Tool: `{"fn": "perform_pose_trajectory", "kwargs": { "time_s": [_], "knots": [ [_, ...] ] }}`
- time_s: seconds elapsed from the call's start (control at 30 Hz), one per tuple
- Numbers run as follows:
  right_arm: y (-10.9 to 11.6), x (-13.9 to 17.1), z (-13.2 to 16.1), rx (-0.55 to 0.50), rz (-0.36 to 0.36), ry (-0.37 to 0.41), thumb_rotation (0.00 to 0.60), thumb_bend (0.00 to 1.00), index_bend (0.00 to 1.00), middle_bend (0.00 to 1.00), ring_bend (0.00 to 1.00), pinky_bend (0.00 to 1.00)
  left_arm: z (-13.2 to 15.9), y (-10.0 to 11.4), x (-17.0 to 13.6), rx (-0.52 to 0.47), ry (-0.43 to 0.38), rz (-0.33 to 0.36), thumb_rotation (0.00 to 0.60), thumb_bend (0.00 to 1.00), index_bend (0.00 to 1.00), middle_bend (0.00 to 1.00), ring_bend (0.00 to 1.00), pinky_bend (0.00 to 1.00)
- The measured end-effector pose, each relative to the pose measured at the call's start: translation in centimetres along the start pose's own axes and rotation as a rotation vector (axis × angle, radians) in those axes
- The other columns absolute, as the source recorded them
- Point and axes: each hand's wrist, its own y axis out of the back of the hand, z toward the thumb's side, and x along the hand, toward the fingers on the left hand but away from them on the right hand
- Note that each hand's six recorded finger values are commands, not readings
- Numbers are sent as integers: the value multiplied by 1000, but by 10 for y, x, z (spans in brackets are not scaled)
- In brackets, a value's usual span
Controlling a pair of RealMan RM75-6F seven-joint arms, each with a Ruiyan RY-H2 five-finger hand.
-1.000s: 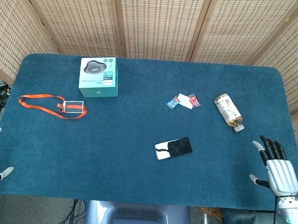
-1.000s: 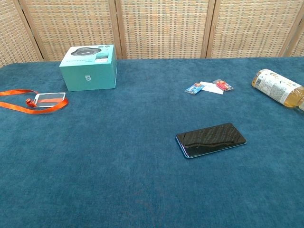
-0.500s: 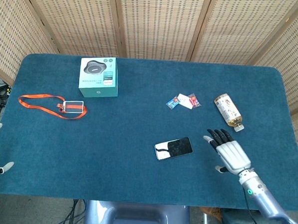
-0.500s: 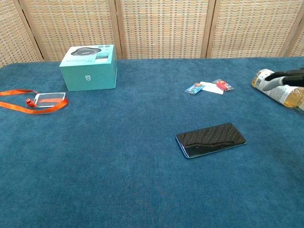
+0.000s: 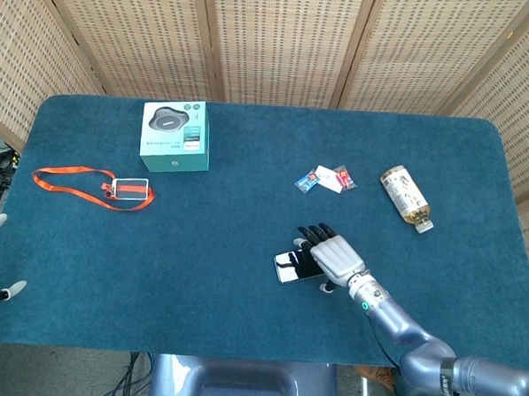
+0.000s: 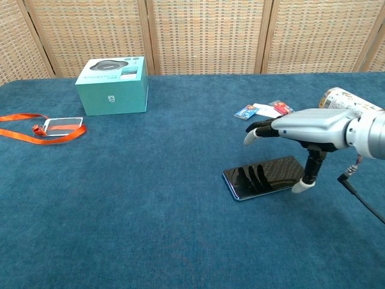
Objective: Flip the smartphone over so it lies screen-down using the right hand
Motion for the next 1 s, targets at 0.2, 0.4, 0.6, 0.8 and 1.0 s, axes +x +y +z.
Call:
{"fn": "perform_pose_trajectory", "kwargs": {
  "time_s": [0.2, 0.4, 0.6, 0.8, 1.0],
  "knots": [
    [-8, -18, 8, 42, 30, 7, 600, 47, 201, 0, 0, 0, -1, -2, 2, 4, 9, -7, 600, 0, 0, 0, 0, 0],
    [-14, -29, 15, 68, 44, 13, 600, 65, 192, 0, 0, 0, -1, -4, 5, 8, 13, -14, 600, 0, 0, 0, 0, 0],
    [-18, -35, 22, 82, 61, 24, 600, 77, 191, 0, 0, 0, -2, -5, 5, 7, 16, -15, 600, 0, 0, 0, 0, 0],
    [-21, -39, 28, 78, 68, 27, 600, 102, 206, 0, 0, 0, -1, -5, 5, 5, 13, -16, 600, 0, 0, 0, 0, 0],
    [-22, -44, 30, 74, 76, 22, 600, 154, 251, 0, 0, 0, -2, -4, 4, 1, 13, -15, 600, 0, 0, 0, 0, 0]
  ]
}}
